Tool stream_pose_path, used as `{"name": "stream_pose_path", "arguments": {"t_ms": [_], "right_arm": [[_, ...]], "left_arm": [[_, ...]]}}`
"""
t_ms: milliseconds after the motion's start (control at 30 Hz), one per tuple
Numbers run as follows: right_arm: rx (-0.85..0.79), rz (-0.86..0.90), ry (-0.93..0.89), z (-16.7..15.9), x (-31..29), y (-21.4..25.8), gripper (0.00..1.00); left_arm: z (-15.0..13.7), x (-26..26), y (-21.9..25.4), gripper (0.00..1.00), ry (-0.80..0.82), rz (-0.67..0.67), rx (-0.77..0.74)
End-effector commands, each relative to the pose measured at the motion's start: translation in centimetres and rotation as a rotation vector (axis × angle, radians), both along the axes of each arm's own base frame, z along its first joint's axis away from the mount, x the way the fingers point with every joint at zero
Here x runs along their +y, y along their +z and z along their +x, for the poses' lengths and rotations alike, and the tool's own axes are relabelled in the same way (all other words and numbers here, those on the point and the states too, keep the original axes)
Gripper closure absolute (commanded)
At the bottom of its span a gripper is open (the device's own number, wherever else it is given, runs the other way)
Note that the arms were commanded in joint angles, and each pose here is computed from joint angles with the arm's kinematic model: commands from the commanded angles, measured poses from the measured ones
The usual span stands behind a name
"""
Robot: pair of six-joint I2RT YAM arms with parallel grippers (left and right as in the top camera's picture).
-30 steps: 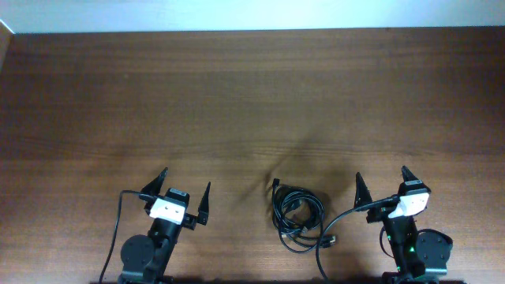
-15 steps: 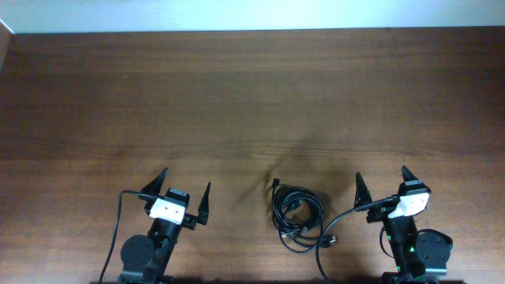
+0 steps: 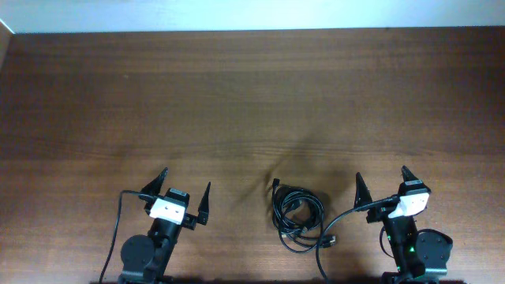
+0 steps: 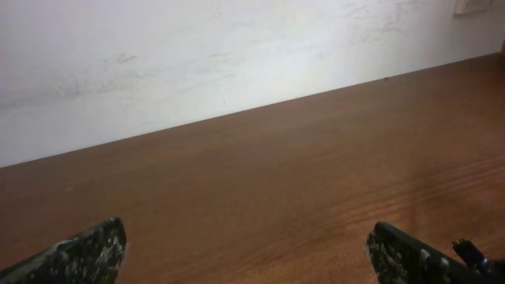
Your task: Untangle cables
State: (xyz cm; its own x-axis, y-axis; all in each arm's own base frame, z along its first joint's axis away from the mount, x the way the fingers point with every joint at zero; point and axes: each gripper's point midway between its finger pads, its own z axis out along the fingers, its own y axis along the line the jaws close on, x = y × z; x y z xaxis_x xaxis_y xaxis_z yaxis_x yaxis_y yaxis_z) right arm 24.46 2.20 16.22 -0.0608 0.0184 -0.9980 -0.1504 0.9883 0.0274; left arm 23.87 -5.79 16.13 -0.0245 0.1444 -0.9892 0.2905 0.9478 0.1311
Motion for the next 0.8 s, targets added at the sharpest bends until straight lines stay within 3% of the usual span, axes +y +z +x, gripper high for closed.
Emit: {"name": "stream_pose_path", "arguments": {"t_ms": [0,433,767], "right_arm": [[0.004,0.003,-0.008,0.0,-0.1,-0.2,0.01],[0.004,0.003,-0.008,0.0,-0.1,-0.2,0.01],[0.004,0.003,-0.008,0.0,-0.1,-0.2,0.01]], "left_arm": [[0.0,0.1,-0.1,0.01,0.005,0.014,-0.005],[-0.1,-0.3,-0.2,0.01,-0.022,-0.001,0.004],[-1.6,-0.5,1.4,0.01,-0.031,-0.072,0.114]]}}
